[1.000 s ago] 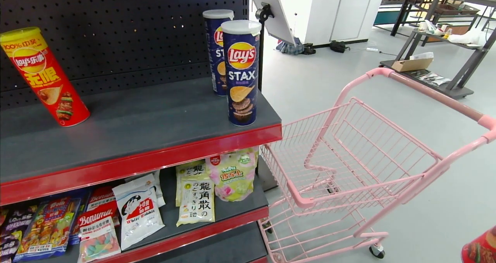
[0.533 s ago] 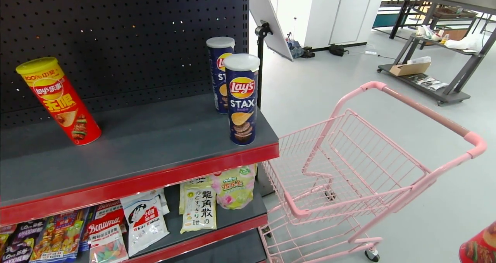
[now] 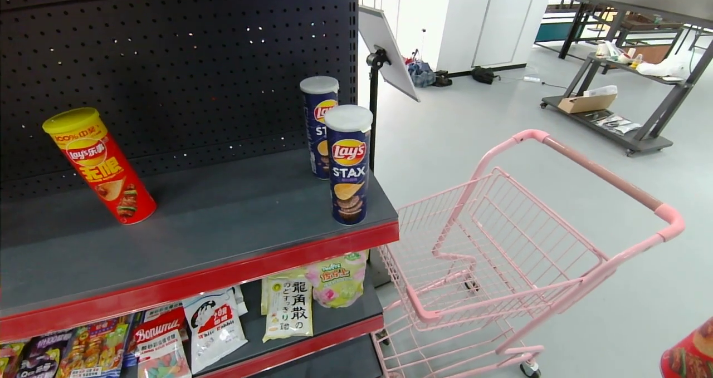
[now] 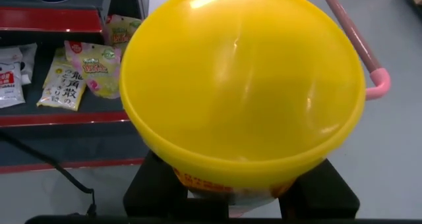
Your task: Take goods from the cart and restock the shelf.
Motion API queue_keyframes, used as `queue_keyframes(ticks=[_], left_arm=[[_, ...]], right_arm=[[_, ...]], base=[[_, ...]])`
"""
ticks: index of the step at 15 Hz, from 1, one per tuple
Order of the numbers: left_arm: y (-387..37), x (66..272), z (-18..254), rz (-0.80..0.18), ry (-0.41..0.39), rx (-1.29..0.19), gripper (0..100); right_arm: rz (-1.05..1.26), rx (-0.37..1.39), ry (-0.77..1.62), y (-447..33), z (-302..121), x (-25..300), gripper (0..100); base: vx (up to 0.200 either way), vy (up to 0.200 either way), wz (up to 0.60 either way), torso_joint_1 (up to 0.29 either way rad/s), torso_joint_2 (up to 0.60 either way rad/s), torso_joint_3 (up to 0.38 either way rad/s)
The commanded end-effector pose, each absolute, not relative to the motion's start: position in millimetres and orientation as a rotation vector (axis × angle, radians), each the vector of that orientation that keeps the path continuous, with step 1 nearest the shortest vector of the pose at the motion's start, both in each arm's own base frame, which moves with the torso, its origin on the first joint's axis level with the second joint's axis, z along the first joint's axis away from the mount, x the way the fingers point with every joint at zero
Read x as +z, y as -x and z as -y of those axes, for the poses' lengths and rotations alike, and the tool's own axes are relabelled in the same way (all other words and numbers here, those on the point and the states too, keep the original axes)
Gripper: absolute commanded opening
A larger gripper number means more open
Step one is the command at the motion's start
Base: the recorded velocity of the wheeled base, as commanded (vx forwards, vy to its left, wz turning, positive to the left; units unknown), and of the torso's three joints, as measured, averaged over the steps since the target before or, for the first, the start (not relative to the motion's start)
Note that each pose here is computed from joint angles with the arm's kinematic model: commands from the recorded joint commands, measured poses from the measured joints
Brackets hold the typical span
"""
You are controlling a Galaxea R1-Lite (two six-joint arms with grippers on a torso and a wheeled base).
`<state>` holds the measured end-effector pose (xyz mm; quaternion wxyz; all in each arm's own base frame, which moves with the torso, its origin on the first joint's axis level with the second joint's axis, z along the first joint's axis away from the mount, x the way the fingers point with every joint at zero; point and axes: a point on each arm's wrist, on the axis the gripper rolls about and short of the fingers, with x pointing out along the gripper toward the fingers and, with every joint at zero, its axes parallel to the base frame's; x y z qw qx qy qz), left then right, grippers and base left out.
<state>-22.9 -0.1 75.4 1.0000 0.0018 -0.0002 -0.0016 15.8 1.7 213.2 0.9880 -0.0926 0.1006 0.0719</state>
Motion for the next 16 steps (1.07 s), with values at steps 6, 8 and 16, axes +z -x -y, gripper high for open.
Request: queue_keyframes(ticks=[6,8,16], left_arm=[[23,75,0,-0.002,-0.005,-0.003,100],[23,75,0,-0.002,-0.005,-0.003,100],[23,75,0,0.0,-0.005,-0.003,100]], right_arm=[[-0.22,0.134,0.197,-18,-2,209,0],[-0.217,0.136,0.199,-17,-2,209,0],[-0.191,0.128,0.2,-6,0,200,0]], base=[[0.0,0.0,0.1,0.105,-0.24,-0.134],[0.0,0.0,0.6,0.007,-0.01,-0.01],[0.0,0.0,0.3,0.004,0.0,-0.001]])
